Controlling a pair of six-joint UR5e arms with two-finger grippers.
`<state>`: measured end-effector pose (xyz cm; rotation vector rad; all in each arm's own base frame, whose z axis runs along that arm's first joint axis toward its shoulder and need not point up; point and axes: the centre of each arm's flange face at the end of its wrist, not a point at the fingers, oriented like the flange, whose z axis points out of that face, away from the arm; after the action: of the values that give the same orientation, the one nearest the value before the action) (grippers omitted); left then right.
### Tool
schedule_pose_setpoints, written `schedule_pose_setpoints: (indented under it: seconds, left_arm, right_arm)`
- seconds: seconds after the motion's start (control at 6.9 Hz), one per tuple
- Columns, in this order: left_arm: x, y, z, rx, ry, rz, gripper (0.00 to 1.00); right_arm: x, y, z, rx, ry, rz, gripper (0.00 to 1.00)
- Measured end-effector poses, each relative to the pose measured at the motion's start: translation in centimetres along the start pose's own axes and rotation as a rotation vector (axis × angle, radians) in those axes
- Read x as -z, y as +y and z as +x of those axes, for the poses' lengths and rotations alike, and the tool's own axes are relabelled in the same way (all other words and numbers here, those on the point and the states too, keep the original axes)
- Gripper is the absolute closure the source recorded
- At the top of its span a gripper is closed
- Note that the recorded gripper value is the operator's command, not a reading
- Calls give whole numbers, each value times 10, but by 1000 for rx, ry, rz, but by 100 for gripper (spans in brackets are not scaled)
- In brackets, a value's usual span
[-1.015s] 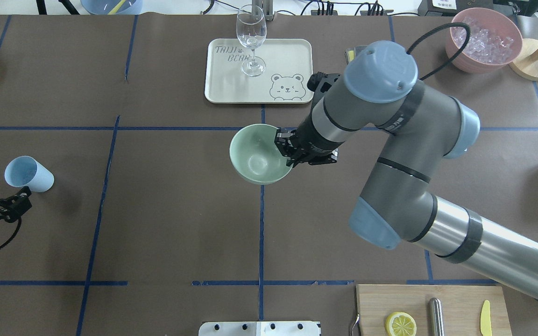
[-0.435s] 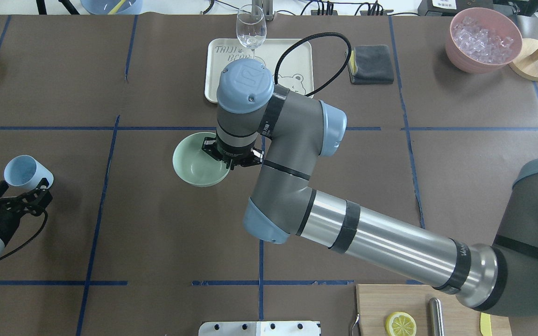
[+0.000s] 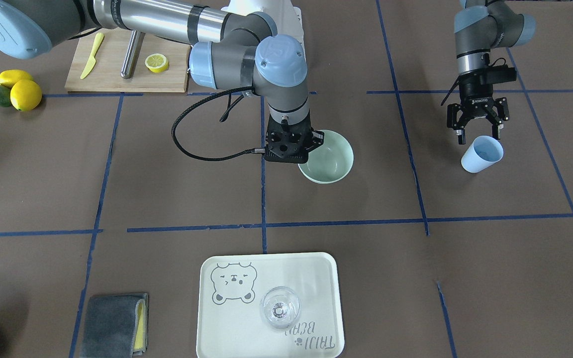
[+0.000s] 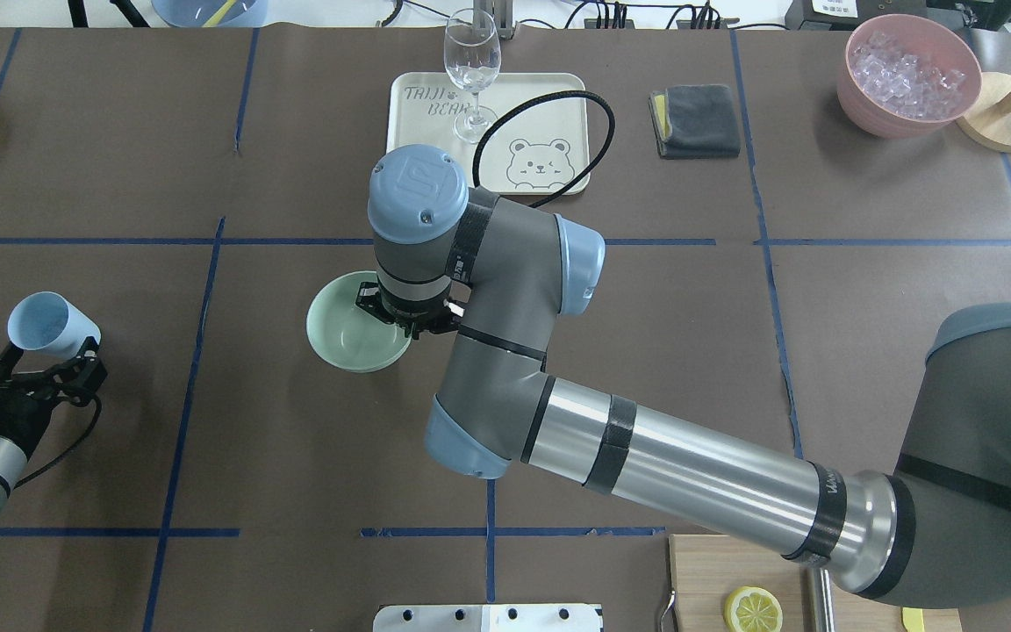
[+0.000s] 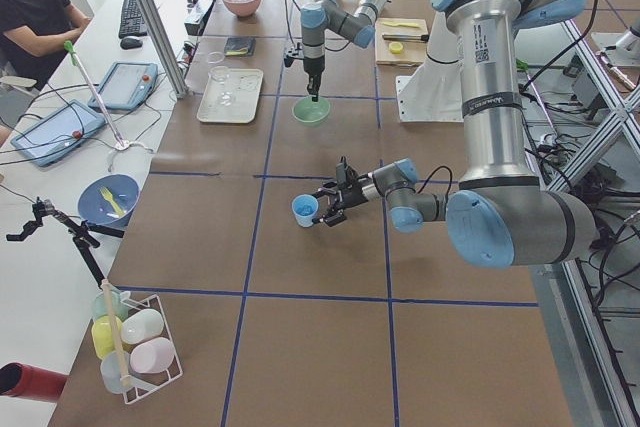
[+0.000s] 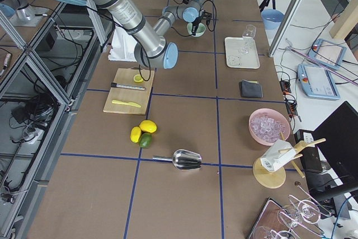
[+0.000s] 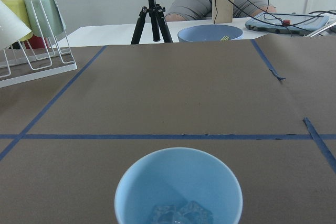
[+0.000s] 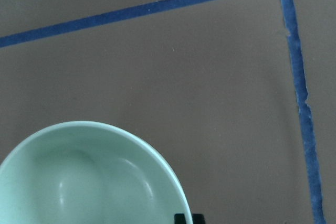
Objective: Pour ice into bowl
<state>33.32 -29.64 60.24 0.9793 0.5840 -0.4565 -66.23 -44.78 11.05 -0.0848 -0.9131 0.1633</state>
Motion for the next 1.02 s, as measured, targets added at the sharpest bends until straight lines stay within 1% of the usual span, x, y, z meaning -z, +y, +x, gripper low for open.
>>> schedule_pose_setpoints:
  seconds: [0.15,0.29,0.44,0.58,0.73,0.87,1.02]
  left_arm:
    - [-5,6,1,-4,-3,0,0]
    - [-8,10,2,-10,-6,-1,0]
    - [-13,14,2,-19,-13,5,0]
    - [-18,16,-2,-26,-25,18,3]
    - [-23,14,-7,-31,-39,33,13]
    - [-28,9,-10,-31,-50,46,54]
    - [-32,4,-5,-17,-52,57,100]
  right_arm:
    - [-5,9,-2,8,3,3,16]
    - [-8,14,-4,14,5,9,0]
    - [-9,16,-6,18,3,13,0]
    - [-8,17,-6,20,0,15,0]
    - [-7,17,-7,20,-3,15,0]
    - [-2,15,-6,19,-10,20,0]
    - [10,5,0,17,-25,30,0]
